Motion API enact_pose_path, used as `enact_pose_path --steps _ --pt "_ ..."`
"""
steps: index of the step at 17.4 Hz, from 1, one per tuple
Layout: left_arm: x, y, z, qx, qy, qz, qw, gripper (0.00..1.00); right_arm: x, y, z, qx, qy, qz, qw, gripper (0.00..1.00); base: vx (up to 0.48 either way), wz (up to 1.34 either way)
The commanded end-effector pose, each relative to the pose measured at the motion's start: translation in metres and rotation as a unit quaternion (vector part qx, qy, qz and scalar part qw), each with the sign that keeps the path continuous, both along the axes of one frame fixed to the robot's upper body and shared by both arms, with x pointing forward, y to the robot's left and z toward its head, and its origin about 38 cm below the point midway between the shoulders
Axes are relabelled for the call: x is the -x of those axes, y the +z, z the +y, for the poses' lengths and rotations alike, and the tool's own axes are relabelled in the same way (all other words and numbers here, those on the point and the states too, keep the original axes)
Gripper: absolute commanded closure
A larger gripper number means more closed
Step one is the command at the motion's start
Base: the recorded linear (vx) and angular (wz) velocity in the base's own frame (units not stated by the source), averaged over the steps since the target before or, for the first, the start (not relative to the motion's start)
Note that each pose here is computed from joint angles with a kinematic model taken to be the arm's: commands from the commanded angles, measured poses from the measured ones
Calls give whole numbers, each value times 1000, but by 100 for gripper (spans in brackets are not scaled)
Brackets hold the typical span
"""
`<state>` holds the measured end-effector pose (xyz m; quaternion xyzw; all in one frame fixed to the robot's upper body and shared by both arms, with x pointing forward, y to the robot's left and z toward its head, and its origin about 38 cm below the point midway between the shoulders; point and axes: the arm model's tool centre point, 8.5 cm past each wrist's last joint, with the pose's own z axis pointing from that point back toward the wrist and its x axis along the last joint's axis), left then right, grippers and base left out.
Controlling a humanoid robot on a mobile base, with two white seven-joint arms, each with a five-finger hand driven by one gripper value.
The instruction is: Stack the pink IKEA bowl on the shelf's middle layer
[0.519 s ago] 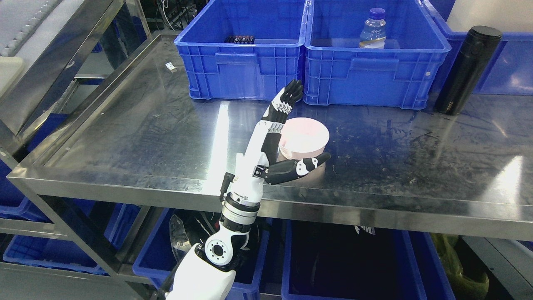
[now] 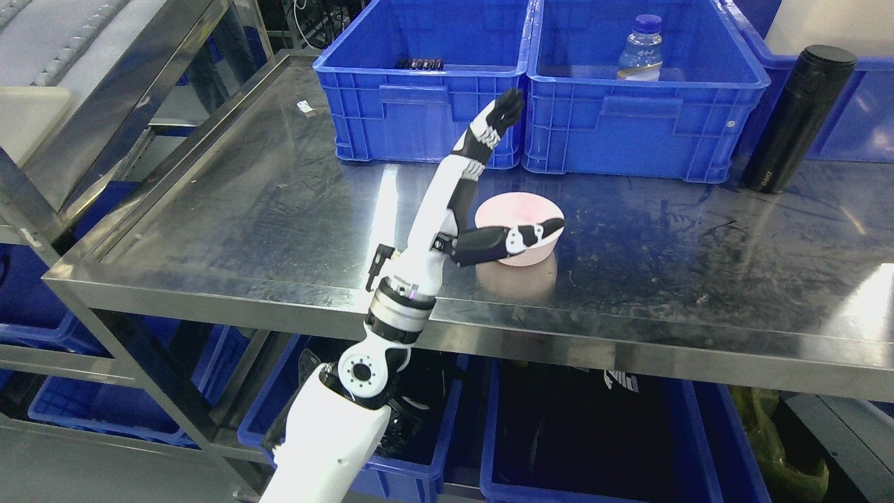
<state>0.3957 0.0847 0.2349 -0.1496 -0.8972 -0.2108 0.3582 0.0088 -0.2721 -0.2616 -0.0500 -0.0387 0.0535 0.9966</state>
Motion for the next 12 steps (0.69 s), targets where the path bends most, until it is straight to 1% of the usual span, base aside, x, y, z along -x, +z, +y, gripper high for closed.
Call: enact_pose_path --steps 1,2,3,5,6,7,8,10,12 --pt "-54 84 29 -233 79 -75 966 1 -3 1 -11 9 1 -7 1000 0 -69 118" --pt "-57 84 25 -324 84 -94 938 1 -3 1 -11 9 1 -7 1000 0 -64 124" --pt "-60 77 18 -424 82 -98 897 1 -3 1 -11 9 1 -7 1000 0 -64 124" --pt "-65 74 15 -546 82 -96 828 1 -3 1 -11 9 1 -7 1000 0 -52 105" --pt "-68 80 18 -579 92 -98 804 3 -3 1 -11 9 1 -7 1000 0 -44 21" --pt "-71 86 22 -595 100 -101 791 5 -4 1 -11 9 1 -7 1000 0 -10 -50" --pt "-73 95 25 -613 107 -104 776 5 -4 1 -11 9 1 -7 1000 0 -10 -50" --pt "-72 89 24 -663 74 -78 741 4 -3 1 -11 9 1 -7 1000 0 12 -1" --pt "-70 75 11 -685 57 -71 723 5 -4 1 -11 9 1 -7 1000 0 0 0"
